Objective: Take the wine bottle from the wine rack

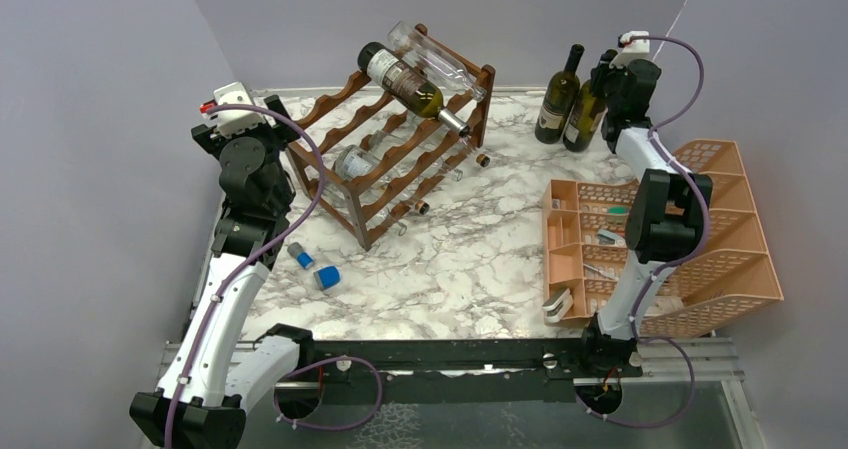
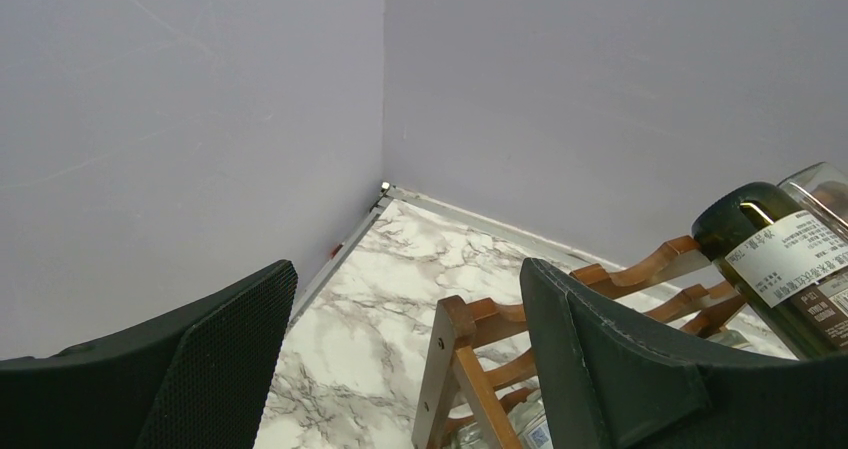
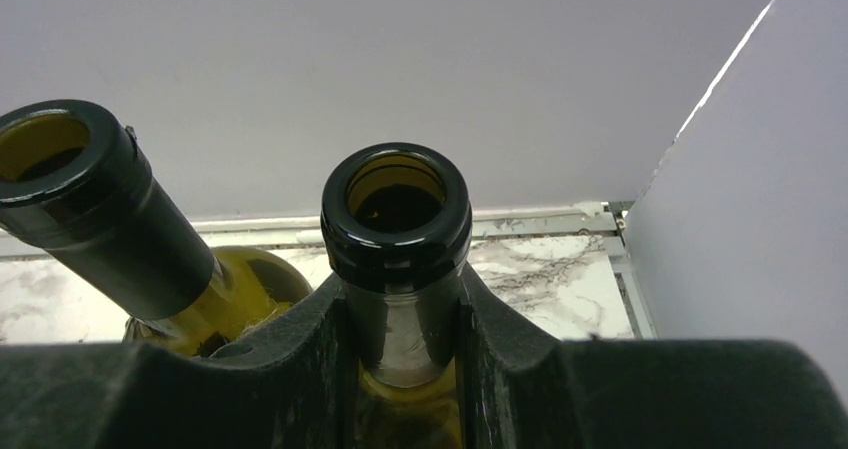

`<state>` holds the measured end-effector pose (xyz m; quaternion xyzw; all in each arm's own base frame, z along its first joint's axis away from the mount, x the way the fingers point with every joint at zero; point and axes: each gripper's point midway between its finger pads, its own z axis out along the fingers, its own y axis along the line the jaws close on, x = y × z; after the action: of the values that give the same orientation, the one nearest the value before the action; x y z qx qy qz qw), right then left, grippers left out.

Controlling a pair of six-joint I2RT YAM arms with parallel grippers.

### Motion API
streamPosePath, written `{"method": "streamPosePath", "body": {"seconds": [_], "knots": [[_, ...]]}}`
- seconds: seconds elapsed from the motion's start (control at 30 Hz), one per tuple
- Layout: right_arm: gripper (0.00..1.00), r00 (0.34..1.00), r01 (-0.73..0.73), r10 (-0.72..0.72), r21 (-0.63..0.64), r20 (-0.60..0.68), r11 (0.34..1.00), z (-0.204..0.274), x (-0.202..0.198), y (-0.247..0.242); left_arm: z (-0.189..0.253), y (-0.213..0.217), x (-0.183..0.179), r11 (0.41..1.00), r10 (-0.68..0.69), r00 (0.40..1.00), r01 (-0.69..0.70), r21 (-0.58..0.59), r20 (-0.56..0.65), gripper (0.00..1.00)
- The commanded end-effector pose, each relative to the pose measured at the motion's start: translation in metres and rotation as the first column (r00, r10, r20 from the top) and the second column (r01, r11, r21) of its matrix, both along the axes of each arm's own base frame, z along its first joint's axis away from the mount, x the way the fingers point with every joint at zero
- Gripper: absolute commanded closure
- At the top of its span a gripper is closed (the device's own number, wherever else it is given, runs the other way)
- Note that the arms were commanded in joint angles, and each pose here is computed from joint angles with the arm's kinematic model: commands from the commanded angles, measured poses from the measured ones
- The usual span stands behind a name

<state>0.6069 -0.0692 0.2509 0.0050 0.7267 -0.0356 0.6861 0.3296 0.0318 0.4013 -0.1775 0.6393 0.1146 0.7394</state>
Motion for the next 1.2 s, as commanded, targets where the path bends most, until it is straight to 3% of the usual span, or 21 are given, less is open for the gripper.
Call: {"method": "streamPosePath", "body": {"seconds": [0.0, 0.17, 0.27, 0.43, 0.67, 0.73, 1.0, 1.17], "knots": [[0.85, 0.993, 0.009, -0.009, 0.003, 0.116, 1.0, 0.025, 0.006, -0.003, 0.008, -0.001, -0.003, 1.0, -0.006, 1.0, 0.006, -0.012, 0.024, 0.12], [0.69, 0.994, 0.001, -0.001, -0.004, 0.106, 1.0, 0.021, 0.002, -0.001, 0.009, -0.002, -0.004, 1.0, -0.013, 1.0, 0.013, -0.013, 0.028, 0.13], [0.5, 0.995, 0.01, -0.01, 0.002, 0.101, 1.0, 0.023, 0.0, -0.002, 0.009, -0.004, -0.004, 1.0, -0.021, 0.999, 0.021, -0.016, 0.031, 0.13], [0.3, 0.996, 0.014, -0.014, 0.006, 0.09, 1.0, 0.032, -0.004, -0.002, 0.01, -0.005, -0.005, 1.0, -0.024, 0.999, 0.025, -0.018, 0.035, 0.13], [0.11, 0.996, 0.05, -0.052, 0.032, 0.072, 0.998, 0.051, -0.025, -0.005, 0.011, -0.008, -0.006, 0.999, -0.039, 0.998, 0.04, -0.023, 0.042, 0.13], [0.01, 0.996, 0.052, -0.055, 0.047, 0.069, 0.998, 0.056, -0.036, -0.003, 0.011, -0.008, -0.007, 0.999, -0.041, 0.998, 0.042, -0.025, 0.045, 0.13], [0.0, 0.997, 0.045, -0.053, 0.141, 0.048, 0.989, 0.066, -0.105, 0.012, 0.014, -0.014, -0.01, 0.997, -0.066, 0.996, 0.068, -0.026, 0.06, 0.13], [0.0, 0.995, -0.103, 0.097, 0.21, 0.038, 0.972, 0.058, -0.166, 0.05, 0.01, -0.024, -0.008, 0.993, -0.112, 0.992, 0.114, -0.031, 0.059, 0.1]]}}
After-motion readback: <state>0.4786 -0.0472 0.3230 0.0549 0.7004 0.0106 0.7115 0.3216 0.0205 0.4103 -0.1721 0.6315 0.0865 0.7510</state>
